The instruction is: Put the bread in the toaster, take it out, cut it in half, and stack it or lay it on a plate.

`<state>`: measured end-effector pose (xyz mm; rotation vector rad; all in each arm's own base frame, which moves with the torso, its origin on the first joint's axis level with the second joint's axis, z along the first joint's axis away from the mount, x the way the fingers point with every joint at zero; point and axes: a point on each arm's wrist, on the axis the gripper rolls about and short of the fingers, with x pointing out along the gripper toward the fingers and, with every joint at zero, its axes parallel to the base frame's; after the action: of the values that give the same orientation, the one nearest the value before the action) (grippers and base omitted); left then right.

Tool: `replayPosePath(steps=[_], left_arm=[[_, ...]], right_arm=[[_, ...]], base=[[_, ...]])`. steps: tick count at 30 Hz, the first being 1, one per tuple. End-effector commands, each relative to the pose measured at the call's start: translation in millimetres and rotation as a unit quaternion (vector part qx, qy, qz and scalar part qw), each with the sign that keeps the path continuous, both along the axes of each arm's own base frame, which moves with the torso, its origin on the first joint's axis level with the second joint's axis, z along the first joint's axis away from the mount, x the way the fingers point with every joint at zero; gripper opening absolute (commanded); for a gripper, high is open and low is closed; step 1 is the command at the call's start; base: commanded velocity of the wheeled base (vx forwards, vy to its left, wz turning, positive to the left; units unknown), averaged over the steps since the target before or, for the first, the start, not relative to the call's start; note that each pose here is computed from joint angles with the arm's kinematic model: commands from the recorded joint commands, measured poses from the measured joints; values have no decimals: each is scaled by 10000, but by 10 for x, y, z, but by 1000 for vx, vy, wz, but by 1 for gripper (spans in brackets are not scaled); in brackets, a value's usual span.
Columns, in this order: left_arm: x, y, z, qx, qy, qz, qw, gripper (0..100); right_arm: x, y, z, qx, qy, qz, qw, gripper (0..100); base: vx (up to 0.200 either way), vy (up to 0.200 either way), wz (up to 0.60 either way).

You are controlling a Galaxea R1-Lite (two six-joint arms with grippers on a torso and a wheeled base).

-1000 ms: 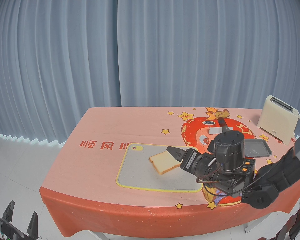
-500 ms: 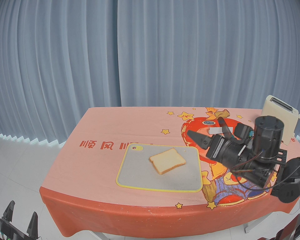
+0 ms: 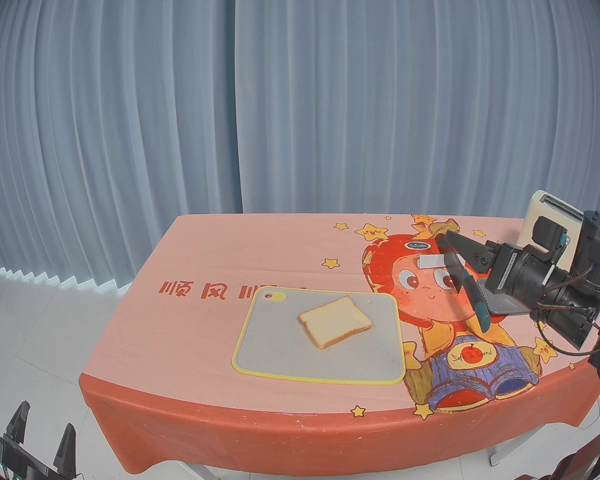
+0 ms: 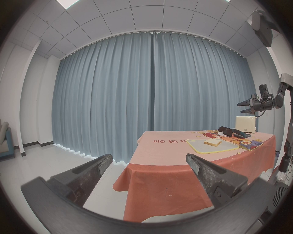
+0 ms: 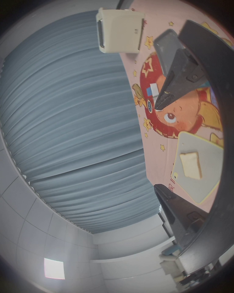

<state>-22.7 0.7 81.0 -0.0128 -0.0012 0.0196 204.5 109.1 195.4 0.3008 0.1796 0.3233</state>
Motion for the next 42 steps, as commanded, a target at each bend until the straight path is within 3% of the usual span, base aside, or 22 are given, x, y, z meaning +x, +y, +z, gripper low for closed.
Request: replayPosePath(steps=[1, 7, 15, 19, 25, 32, 42], left_arm=[[13, 0, -49, -5, 90, 2, 10000, 100], [13, 0, -48, -5, 82, 10, 10000, 100], [13, 0, -49, -5, 90, 2, 10000, 100], [13, 0, -49, -5, 90, 10, 10000, 100], [13, 0, -49, -5, 90, 2, 10000, 100], [13, 0, -49, -5, 90, 10, 10000, 100], [13, 0, -49, 3, 90, 2, 10000, 100]], right_arm=[[-64, -183, 88, -149, -271, -227, 9993, 100], [-53, -354, 128, -600, -497, -548, 9955, 100], [-30, -544, 146, -671, -528, -987, 9914, 100], [-19, -600, 149, -831, -562, -1108, 9888, 100], [-7, -621, 187, -870, -635, -1162, 9874, 100], [-38, -641, 171, -1189, -677, -1228, 9830, 100], [-221, -684, 156, -1460, -540, -1138, 9812, 100]], base=[[0, 0, 0], [0, 0, 0], [0, 0, 0], [0, 0, 0], [0, 0, 0], [0, 0, 0], [0, 0, 0]])
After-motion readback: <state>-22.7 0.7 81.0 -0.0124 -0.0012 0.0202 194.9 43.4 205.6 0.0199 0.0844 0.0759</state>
